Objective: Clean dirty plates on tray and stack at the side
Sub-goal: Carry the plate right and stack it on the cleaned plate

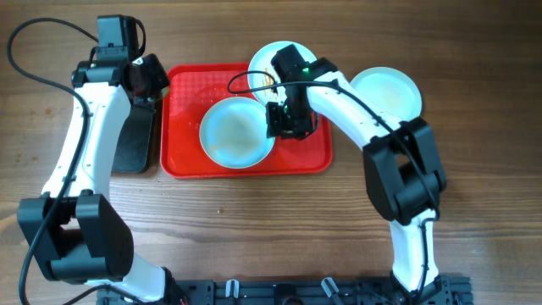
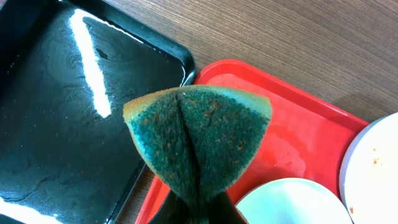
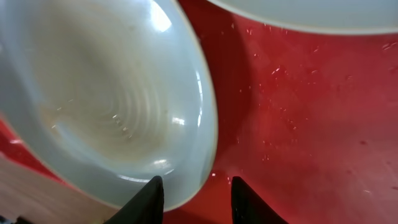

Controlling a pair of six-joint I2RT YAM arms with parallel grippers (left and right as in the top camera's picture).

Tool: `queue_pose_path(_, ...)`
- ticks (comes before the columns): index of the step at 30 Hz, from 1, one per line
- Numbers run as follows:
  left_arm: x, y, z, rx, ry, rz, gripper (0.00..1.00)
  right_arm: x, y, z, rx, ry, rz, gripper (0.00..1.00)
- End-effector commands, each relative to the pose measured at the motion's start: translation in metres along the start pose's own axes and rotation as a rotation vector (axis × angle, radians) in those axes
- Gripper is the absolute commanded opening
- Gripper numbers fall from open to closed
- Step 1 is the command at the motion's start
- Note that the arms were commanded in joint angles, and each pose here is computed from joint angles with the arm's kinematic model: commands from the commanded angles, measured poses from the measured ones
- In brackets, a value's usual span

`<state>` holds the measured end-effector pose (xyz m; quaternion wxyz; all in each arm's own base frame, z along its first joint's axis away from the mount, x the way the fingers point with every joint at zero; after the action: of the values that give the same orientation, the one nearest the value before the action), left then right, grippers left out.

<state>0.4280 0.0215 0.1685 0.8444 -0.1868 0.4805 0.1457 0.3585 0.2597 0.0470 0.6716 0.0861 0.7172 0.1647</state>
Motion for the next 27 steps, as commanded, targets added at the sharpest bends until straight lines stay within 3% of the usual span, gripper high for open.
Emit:
queue_pose_path(1,0.004,0.001,-0.001,-0.014,0.010,-0.003,0.04,0.017,-0.010,0.009,0.115,-0.012,-0.026,0.37)
queue_pose_path(6,0.004,0.001,-0.001,-0.014,0.010,-0.003,0.04,0.043,-0.005,0.017,0.139,-0.020,-0.002,0.36)
queue_pose_path(7,0.004,0.001,-0.001,-0.014,0.010,-0.002,0.04,0.044,-0.004,0.018,0.142,-0.022,0.004,0.30)
queue_pose_path(9,0.004,0.001,-0.001,-0.014,0.010,-0.002,0.04,0.044,-0.003,0.018,0.139,-0.023,0.005,0.06)
queue_pose_path(14,0.004,0.002,-0.002,-0.014,0.015,0.000,0.05,0.034,0.017,0.012,0.039,0.011,0.114,0.04)
queue_pose_path(17,0.004,0.002,-0.002,-0.013,0.016,0.002,0.07,-0.008,0.034,0.020,-0.083,-0.096,0.142,0.04)
queue_pose_path(21,0.004,0.002,-0.002,-0.013,0.016,0.001,0.04,-0.095,0.035,0.032,-0.085,-0.292,0.160,0.04)
queue_pose_path(23,0.004,0.002,-0.002,-0.013,0.016,0.001,0.04,-0.133,0.013,0.039,-0.032,-0.377,0.134,0.04)
queue_pose_path(27,0.004,0.002,-0.002,-0.013,0.016,0.001,0.04,-0.186,-0.094,0.044,0.236,-0.474,-0.068,0.04)
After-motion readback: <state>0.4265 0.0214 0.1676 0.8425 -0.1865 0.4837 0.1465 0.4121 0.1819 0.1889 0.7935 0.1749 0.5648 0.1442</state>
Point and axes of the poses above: each gripper's point midway between its finger pads, its own x axis out along the fingers, its own y axis along the line the jaws close on, z = x × y, the point moved 2 cm from there along -x, back along the fingers, and after that the axes turned 2 degrees about -x, right-handed, at the moved point
